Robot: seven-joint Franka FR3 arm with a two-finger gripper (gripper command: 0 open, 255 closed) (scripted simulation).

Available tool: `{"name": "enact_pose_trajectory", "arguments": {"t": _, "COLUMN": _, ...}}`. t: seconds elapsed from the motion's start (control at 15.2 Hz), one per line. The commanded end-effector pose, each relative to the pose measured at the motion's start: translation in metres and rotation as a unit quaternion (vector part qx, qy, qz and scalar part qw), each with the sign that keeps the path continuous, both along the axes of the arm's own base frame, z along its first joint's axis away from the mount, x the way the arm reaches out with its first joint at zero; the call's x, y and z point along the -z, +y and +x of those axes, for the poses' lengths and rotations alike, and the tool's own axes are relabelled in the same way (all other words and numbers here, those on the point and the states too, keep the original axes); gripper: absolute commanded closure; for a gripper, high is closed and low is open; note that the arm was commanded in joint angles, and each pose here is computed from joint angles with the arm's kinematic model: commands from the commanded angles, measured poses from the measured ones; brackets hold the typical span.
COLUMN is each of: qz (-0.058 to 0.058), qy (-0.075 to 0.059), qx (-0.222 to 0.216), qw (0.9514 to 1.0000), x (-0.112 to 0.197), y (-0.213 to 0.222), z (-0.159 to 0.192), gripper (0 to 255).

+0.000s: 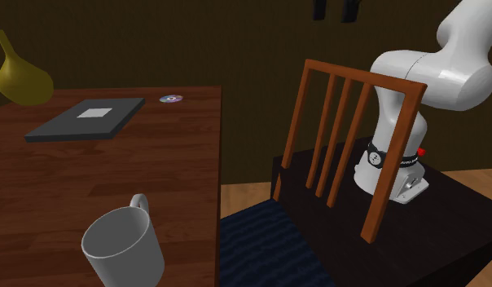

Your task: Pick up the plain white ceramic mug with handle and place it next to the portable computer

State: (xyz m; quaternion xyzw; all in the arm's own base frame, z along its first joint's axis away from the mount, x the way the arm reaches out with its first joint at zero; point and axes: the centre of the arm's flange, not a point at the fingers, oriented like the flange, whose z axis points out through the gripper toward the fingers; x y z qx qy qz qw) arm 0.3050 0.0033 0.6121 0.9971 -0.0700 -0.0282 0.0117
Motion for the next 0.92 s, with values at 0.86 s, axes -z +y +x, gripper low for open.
{"name": "enact_pose_trajectory", "arguments": {"t": 0.86, "qz": 0.002, "qy": 0.021, "qx": -0.024, "qw": 0.9995, "x": 0.077, "y": 0.051, "z": 0.151, "gripper": 0}}
